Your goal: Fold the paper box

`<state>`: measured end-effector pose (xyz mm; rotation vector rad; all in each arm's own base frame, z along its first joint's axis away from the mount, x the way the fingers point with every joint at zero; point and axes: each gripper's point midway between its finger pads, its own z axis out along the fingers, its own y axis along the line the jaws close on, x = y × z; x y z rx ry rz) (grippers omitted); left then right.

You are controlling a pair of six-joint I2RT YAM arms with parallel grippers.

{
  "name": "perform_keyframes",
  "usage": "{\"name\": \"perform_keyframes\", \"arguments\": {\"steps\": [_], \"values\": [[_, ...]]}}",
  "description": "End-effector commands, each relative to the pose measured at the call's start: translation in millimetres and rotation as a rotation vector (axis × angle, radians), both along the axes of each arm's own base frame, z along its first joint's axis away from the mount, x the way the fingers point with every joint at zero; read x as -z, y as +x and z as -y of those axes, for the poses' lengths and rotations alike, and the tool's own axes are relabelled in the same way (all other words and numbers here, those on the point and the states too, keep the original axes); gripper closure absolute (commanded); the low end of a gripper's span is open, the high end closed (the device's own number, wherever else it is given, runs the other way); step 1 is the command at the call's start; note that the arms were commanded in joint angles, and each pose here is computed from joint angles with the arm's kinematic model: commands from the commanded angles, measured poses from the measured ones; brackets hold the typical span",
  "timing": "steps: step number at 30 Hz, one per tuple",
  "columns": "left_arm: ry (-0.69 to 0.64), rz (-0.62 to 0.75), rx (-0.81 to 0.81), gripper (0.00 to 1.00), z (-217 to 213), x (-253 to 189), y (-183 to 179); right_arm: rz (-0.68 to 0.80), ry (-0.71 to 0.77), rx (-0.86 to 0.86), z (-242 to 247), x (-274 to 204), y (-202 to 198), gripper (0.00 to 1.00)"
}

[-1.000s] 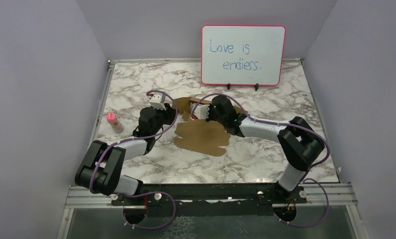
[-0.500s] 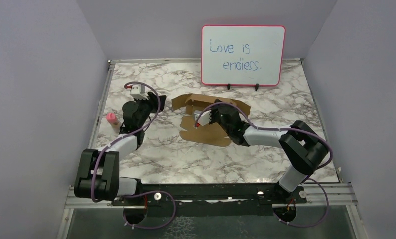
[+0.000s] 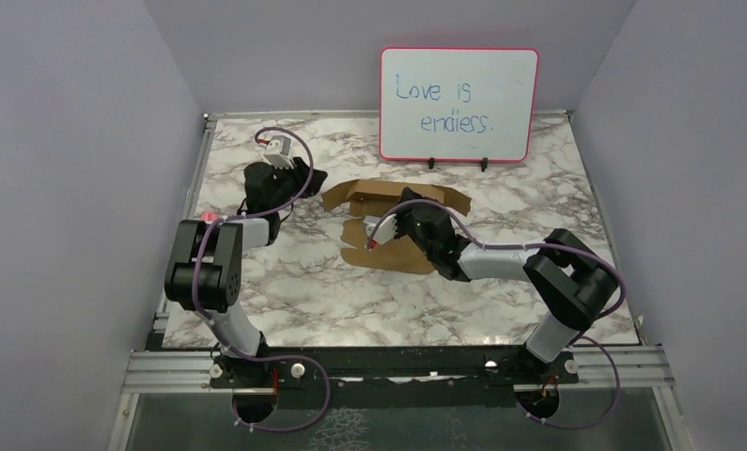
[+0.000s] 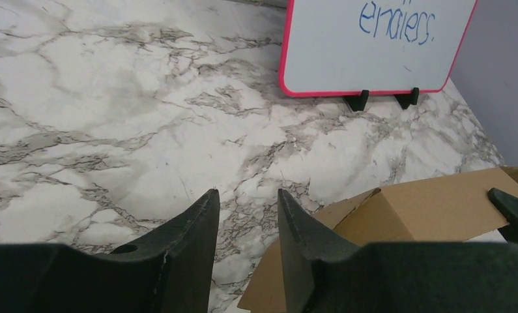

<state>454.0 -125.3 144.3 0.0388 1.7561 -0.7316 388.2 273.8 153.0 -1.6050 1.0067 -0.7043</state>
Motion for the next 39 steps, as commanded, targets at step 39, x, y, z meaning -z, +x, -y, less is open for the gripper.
{"name": "perform_keyframes", "arguments": {"steps": [39], "values": [[0.053, -0.102, 0.316, 0.74, 83.4, 58.5, -59.9, 0.121, -0.048, -0.020, -9.9, 23.1, 8.6, 0.99]]}}
